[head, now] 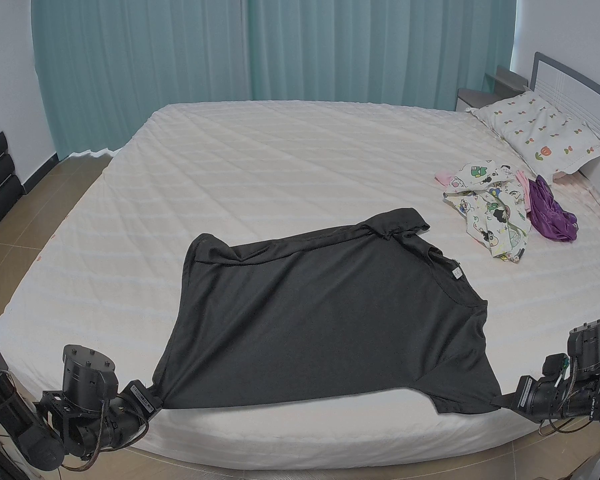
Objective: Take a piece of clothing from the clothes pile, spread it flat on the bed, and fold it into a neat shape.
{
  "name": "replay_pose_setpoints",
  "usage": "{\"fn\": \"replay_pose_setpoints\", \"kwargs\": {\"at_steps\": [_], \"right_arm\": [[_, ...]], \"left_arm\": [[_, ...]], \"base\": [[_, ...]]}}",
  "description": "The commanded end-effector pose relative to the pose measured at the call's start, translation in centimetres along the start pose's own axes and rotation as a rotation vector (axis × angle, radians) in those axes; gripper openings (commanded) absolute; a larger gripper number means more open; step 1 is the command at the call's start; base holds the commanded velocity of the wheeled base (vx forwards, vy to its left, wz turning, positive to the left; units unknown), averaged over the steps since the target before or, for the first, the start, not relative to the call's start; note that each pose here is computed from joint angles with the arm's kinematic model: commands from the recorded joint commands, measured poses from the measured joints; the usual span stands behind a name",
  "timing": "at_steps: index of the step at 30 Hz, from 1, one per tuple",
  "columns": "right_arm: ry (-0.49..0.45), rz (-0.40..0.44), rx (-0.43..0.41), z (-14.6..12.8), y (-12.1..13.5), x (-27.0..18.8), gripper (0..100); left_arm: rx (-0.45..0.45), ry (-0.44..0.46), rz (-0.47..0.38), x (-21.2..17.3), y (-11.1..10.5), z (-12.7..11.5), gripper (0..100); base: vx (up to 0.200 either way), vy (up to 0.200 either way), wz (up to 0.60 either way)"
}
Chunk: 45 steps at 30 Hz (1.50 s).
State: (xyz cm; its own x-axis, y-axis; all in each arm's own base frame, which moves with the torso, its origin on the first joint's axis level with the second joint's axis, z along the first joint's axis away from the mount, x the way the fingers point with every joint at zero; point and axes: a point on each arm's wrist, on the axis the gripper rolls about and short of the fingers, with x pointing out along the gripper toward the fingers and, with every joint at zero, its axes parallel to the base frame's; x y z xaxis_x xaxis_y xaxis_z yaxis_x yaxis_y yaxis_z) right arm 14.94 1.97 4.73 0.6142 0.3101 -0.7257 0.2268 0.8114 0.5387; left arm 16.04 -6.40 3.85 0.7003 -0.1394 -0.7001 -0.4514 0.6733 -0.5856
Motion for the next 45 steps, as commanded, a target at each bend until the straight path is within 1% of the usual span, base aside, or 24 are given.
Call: {"fn": "replay_pose_setpoints", "kwargs": {"at_steps": [1, 4, 5, 6, 10, 12, 13, 14, 15, 16, 17, 18, 19, 23, 24, 26, 28, 31, 36, 39, 45], "right_arm": [[0.000, 0.001, -0.007, -0.4, -0.1, -0.5, 0], [0.013, -0.008, -0.004, -0.5, -0.2, -0.3, 0], [0.019, -0.013, -0.002, -0.5, -0.3, -0.2, 0], [0.025, -0.015, -0.001, -0.5, -0.3, -0.1, 100], [0.013, -0.006, -0.004, -0.3, -0.2, -0.1, 100], [-0.022, 0.016, -0.005, 0.2, 0.2, -0.3, 100], [-0.061, 0.034, -0.001, 0.9, 0.5, -0.5, 100], [-0.068, 0.038, -0.001, 1.0, 0.6, -0.6, 100], [-0.136, 0.064, 0.006, 2.2, 1.0, -1.2, 100], [-0.143, 0.066, 0.007, 2.3, 1.0, -1.3, 100], [-0.196, 0.093, 0.005, 3.3, 1.4, -1.9, 100], [-0.211, 0.100, 0.008, 3.5, 1.5, -2.0, 100], [-0.265, 0.121, 0.037, 4.6, 1.9, -2.5, 100], [-0.326, 0.178, 0.122, 6.5, 2.9, -3.0, 100], [-0.330, 0.187, 0.135, 6.8, 3.1, -2.9, 100], [-0.336, 0.201, 0.145, 7.3, 3.5, -2.8, 100], [-0.325, 0.204, 0.161, 7.2, 3.5, -2.5, 100], [-0.305, 0.200, 0.183, 6.9, 3.3, -2.4, 100], [-0.286, 0.214, 0.176, 6.6, 3.3, -2.4, 100], [-0.264, 0.216, 0.164, 6.1, 3.5, -2.2, 100], [-0.260, 0.217, 0.161, 5.9, 3.5, -2.2, 100]], "left_arm": [[0.007, 0.008, 0.020, -0.2, 0.5, -0.3, 0], [0.016, 0.012, 0.017, -0.2, 0.4, -0.4, 0], [0.021, 0.017, 0.019, -0.1, 0.4, -0.5, 100], [0.024, 0.017, 0.019, -0.1, 0.4, -0.6, 100], [0.024, 0.015, 0.008, -0.2, 0.2, -0.6, 100], [0.019, 0.004, -0.008, -0.1, -0.1, -0.4, 100], [0.012, -0.012, -0.019, -0.1, -0.3, 0.0, 100], [0.012, -0.014, -0.024, -0.1, -0.4, 0.0, 100], [0.011, -0.055, -0.070, -0.3, -1.2, 0.8, 100], [0.010, -0.059, -0.073, -0.3, -1.2, 0.9, 100], [0.015, -0.100, -0.114, -0.5, -2.0, 1.8, 100], [0.018, -0.113, -0.126, -0.6, -2.2, 2.1, 100], [0.033, -0.155, -0.175, -0.9, -3.4, 3.1, 100], [0.047, -0.200, -0.234, -0.6, -5.4, 4.4, 100], [0.046, -0.203, -0.244, -0.5, -5.8, 4.7, 100], [0.043, -0.195, -0.235, 0.2, -6.1, 4.7, 100], [0.044, -0.174, -0.211, 0.9, -5.7, 4.4, 100], [0.045, -0.137, -0.201, 1.5, -5.4, 4.3, 100], [0.049, -0.106, -0.199, 1.5, -5.1, 4.0, 100], [0.048, -0.102, -0.196, 1.4, -4.9, 3.9, 100], [0.050, -0.098, -0.190, 1.4, -4.7, 3.7, 100]], "base": [[0.000, 0.000, 0.00], [0.000, 0.000, 0.00], [0.000, 0.000, 0.00], [0.000, 0.000, 0.00], [0.000, 0.000, 0.00], [0.000, 0.000, 0.00], [0.000, 0.000, 0.00], [0.000, 0.000, 0.00], [0.000, 0.000, 0.00], [0.000, 0.000, 0.00], [0.000, 0.000, 0.00], [0.000, 0.000, 0.00], [0.000, 0.000, 0.00], [0.000, 0.000, 0.00], [0.000, 0.000, 0.00], [0.000, 0.000, 0.00], [0.000, 0.000, 0.00], [0.000, 0.000, 0.00], [0.200, 0.000, 0.00], [0.200, 0.000, 0.00], [0.200, 0.000, 0.00]]}}
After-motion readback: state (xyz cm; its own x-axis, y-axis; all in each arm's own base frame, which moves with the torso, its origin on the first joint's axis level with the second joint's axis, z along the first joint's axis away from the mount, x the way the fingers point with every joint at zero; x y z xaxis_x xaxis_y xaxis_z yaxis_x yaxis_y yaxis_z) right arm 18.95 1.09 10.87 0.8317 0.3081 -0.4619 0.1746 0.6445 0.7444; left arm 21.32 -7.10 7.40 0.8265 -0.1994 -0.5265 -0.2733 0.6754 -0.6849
